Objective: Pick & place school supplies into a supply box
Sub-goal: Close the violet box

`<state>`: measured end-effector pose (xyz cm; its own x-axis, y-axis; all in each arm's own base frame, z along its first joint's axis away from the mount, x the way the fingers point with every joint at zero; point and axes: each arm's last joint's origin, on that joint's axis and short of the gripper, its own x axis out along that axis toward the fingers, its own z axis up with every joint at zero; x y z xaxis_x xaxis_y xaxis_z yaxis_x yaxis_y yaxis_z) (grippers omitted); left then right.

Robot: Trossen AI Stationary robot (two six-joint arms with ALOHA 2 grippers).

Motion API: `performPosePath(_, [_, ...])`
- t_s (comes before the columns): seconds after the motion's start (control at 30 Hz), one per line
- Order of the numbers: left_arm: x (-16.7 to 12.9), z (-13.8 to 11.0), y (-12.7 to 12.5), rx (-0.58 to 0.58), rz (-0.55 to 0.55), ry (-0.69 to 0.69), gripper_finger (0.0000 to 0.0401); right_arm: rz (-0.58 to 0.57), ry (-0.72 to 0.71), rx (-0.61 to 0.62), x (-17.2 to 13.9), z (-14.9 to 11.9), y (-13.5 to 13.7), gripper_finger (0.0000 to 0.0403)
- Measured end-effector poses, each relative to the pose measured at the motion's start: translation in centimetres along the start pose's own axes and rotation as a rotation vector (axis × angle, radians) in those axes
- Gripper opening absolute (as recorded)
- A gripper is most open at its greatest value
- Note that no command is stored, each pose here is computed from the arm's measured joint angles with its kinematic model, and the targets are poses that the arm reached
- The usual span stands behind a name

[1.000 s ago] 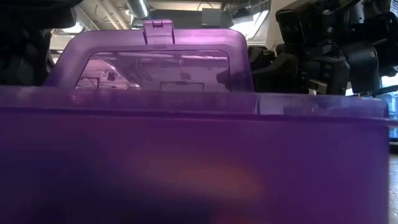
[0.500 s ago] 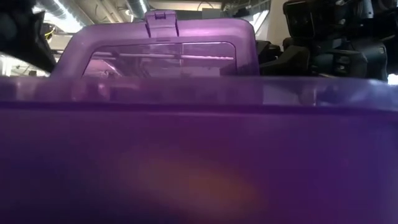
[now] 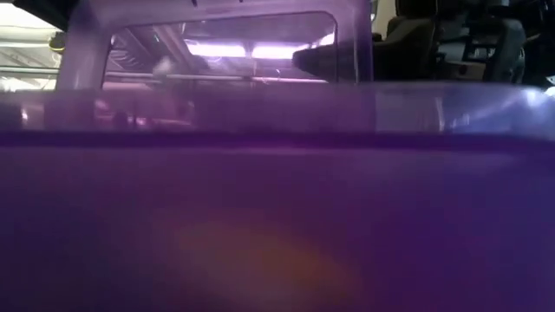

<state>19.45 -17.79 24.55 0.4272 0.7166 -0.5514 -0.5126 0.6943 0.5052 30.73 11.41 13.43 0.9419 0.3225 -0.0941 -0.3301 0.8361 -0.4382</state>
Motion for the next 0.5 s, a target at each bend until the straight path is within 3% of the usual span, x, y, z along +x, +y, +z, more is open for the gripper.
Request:
performPosePath(0.3, [0.2, 0.1, 0.0, -0.005, 0.005, 0.003, 0.0003, 0.157, -0.034, 0.065, 1.8, 1.5, 0.2, 0.0161])
performPosePath(0.5, [0.3, 0.2, 0.1, -0.008, 0.009, 0.007, 0.0003, 0.263, 0.031, 0.075, 3.4, 3.3, 1.7, 0.0161])
